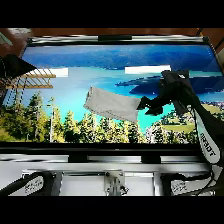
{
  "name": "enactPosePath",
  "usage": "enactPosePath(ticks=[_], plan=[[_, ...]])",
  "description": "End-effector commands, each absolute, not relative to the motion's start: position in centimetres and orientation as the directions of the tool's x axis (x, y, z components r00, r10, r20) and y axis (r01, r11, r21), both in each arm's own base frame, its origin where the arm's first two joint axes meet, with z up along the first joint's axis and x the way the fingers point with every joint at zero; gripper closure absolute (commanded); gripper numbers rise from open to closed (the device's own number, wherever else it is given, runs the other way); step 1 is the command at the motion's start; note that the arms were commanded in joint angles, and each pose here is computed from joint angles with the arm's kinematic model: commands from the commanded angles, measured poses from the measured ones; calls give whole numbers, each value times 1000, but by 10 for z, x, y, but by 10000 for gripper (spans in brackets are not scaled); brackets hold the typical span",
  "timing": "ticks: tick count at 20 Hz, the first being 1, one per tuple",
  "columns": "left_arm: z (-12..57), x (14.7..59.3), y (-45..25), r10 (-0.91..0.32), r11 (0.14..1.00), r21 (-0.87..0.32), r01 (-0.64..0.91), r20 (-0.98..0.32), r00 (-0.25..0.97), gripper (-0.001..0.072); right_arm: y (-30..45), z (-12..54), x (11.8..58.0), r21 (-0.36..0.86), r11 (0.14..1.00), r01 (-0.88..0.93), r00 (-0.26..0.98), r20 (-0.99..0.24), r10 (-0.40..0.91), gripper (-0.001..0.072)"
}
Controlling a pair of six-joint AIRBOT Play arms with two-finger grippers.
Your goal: Fold the shirts.
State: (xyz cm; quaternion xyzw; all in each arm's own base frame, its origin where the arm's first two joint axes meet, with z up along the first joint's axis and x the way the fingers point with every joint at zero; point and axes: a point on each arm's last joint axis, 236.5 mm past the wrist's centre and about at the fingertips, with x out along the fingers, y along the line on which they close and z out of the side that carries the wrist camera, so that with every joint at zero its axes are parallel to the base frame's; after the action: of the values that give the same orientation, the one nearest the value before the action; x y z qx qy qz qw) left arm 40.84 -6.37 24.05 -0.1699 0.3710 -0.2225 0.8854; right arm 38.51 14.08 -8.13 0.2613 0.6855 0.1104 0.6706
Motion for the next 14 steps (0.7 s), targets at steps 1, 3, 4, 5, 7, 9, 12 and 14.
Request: enactPosePath(ticks=[1, 3, 4, 5, 7, 9, 12, 14], plan=[[241, 408, -64, -520, 843, -467, 267, -581, 626, 673, 165, -103, 382, 547, 804, 233, 31, -830, 557, 91], [241, 408, -64, -520, 843, -469, 264, -581, 626, 673, 177, -108, 386, 568, 789, 233, 43, -817, 575, 98], [241, 408, -64, -520, 843, -469, 264, -581, 626, 673, 179, -108, 392, 570, 790, 227, 66, -818, 571, 261], [241, 408, -64, -520, 843, -469, 264, -581, 626, 673, 182, -106, 399, 577, 786, 222, 95, -815, 572, 475], [241, 408, -64, -520, 843, -469, 264, -581, 626, 673, 184, -89, 423, 606, 781, 153, 166, -795, 584, 635], [241, 408, -63, -519, 843, -468, 264, -581, 627, 673, 181, -56, 459, 617, 786, 49, 261, -767, 586, 635], [238, 411, -63, -518, 843, -471, 260, -582, 627, 673, 152, 25, 538, 642, 767, 11, 520, -659, 544, 635], [236, 412, -63, -521, 841, -474, 259, -585, 621, 673, 115, 76, 579, 648, 762, 2, 674, -563, 477, 635]])
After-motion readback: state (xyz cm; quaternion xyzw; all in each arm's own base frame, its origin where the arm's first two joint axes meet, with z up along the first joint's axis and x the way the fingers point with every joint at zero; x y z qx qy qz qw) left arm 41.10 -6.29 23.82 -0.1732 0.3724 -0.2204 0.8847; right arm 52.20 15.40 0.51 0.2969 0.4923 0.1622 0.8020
